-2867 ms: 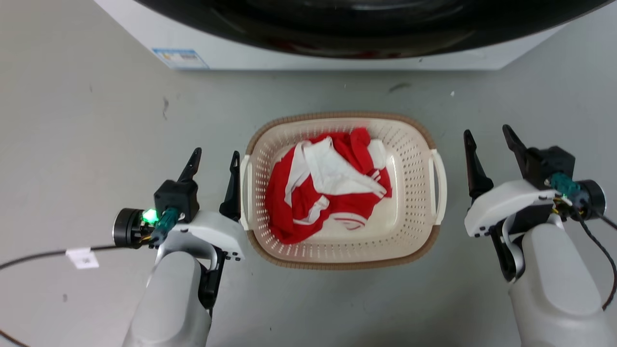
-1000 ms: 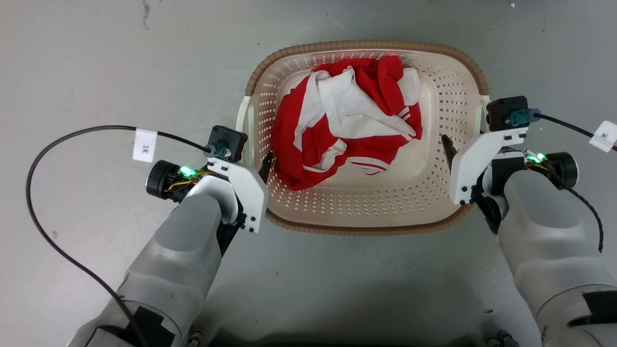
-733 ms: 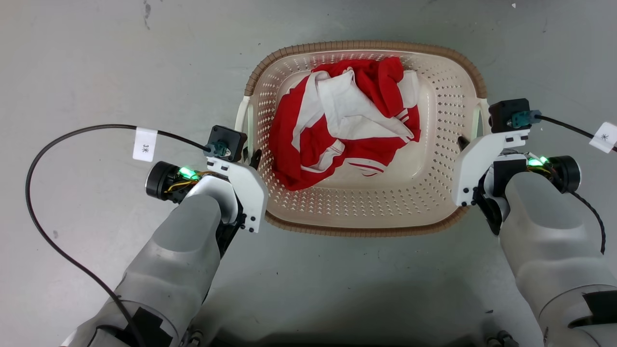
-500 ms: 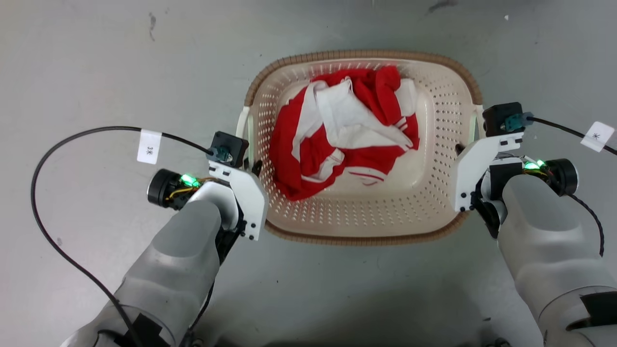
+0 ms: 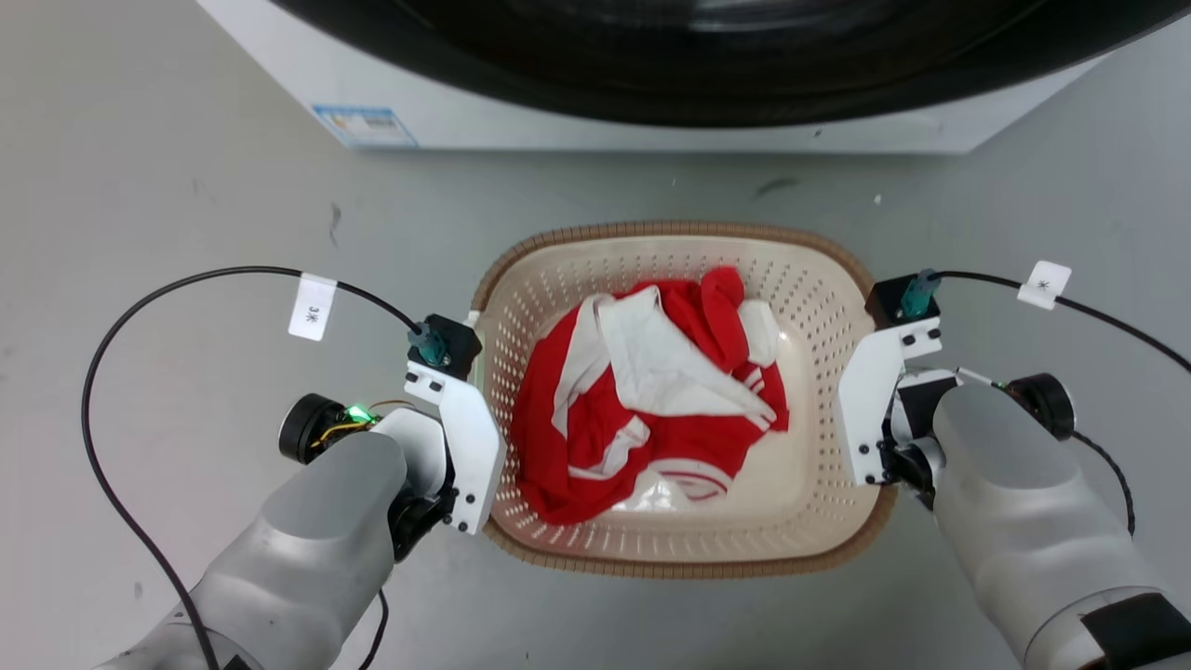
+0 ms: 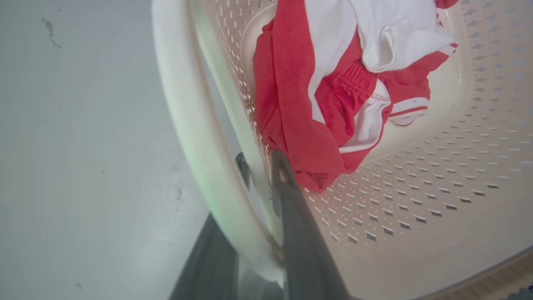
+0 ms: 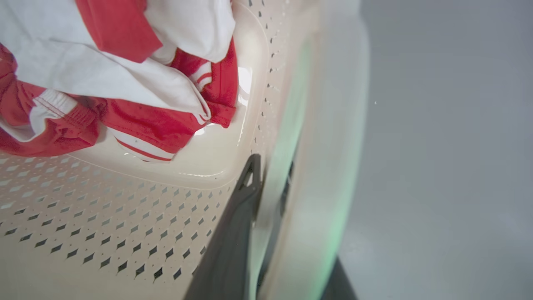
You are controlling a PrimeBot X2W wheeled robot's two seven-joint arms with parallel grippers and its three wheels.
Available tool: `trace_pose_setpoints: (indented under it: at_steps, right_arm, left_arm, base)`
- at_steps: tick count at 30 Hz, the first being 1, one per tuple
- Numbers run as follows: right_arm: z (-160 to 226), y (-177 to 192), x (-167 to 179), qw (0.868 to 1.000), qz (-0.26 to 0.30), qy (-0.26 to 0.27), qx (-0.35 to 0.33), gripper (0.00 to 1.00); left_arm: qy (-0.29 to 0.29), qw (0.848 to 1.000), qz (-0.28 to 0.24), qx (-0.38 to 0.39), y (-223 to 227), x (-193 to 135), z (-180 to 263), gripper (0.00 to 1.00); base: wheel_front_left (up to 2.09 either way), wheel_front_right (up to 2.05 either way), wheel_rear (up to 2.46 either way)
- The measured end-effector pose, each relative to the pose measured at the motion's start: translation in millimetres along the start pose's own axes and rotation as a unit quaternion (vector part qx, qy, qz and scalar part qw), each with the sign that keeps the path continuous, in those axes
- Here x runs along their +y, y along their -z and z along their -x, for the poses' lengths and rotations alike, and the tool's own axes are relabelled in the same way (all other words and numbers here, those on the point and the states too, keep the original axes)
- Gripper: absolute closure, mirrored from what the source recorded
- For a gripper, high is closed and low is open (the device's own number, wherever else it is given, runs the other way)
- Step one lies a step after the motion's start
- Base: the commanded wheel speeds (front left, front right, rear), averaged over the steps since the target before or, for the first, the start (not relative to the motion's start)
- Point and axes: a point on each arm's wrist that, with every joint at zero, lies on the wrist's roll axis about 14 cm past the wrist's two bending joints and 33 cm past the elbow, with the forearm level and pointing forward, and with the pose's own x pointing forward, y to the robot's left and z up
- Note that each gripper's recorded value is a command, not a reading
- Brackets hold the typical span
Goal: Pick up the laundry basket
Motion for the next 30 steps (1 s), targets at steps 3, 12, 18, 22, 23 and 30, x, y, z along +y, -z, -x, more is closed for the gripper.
trace_pose_setpoints:
  at_steps: [3, 12, 18, 22, 23, 30]
  right_arm:
    - [19, 0, 0, 1.0, 0.007, 0.005, 0.001, 1.0]
    - [81, 0, 9, 1.0, 0.025, 0.016, -0.001, 1.0]
    - [106, 11, 17, 1.0, 0.024, 0.016, -0.001, 1.0]
    - [122, 17, 21, 1.0, 0.025, 0.017, -0.007, 1.0]
    - [126, 18, 22, 1.0, 0.024, 0.017, -0.009, 1.0]
    - [147, 26, 26, 0.999, 0.031, 0.026, -0.025, 1.0]
  left_arm:
    - [0.006, 1.0, -0.022, 0.005, -7, -8, 17, 1.0]
    - [0.011, 0.999, -0.044, 0.003, -18, -26, 73, 1.0]
    - [0.012, 0.999, -0.05, 0.007, -13, -36, 99, 1.0]
    - [0.008, 0.998, -0.061, 0.003, -13, -42, 117, 1.0]
    - [0.007, 0.998, -0.064, 0.0, -12, -43, 121, 1.0]
    - [0.005, 0.997, -0.071, -0.005, -4, -56, 141, 1.0]
  base:
    - [0.0, 0.0, 0.0]
    - [0.0, 0.0, 0.0]
    - [0.0, 0.0, 0.0]
    - [0.0, 0.0, 0.0]
    - [0.0, 0.0, 0.0]
    - [0.0, 0.0, 0.0]
